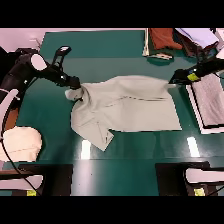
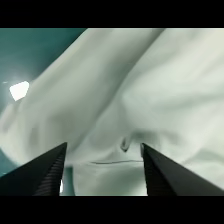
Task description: Fold the shirts.
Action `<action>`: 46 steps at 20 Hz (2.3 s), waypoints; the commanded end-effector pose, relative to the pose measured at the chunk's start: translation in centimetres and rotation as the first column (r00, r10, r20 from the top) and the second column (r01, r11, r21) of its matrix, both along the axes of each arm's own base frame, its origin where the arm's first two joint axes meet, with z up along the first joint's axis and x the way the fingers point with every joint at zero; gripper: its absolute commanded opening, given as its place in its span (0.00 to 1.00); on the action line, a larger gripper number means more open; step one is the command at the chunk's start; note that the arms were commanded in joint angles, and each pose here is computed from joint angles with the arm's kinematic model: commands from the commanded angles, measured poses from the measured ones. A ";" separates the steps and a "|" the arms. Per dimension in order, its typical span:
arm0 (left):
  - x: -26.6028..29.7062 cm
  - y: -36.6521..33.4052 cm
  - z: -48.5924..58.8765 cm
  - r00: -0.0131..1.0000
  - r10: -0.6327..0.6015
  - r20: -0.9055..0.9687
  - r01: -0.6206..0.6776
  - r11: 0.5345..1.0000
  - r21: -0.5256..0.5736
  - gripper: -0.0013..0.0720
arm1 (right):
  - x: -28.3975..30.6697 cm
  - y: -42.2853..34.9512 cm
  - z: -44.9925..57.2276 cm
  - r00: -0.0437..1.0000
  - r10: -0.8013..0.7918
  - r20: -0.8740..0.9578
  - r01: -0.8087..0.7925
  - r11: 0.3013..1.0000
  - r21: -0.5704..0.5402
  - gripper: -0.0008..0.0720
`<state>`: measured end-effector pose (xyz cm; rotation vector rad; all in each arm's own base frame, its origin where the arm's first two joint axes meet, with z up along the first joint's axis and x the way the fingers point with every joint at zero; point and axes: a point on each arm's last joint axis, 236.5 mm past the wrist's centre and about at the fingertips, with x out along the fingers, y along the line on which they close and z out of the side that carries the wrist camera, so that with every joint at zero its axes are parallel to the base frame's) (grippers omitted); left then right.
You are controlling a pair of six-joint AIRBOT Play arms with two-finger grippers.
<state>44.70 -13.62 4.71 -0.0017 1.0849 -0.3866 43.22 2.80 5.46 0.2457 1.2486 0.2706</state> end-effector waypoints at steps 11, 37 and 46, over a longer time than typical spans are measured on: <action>-14.7 5.4 -6.0 0.912 0.242 -0.333 -0.314 0.932 -0.182 0.77 | -6.0 1.8 5.3 0.993 0.004 0.117 -0.012 0.998 0.067 0.54; -12.5 -1.0 -2.2 0.975 0.140 -0.174 -0.192 0.922 -0.335 0.05 | -17.7 -8.5 -7.7 0.881 -0.364 -0.304 0.430 0.883 0.189 0.55; -12.3 -1.0 -2.1 0.974 0.148 -0.170 -0.199 0.919 -0.340 0.05 | -20.7 -6.0 -15.7 0.802 -0.344 -0.489 0.492 0.844 0.213 0.55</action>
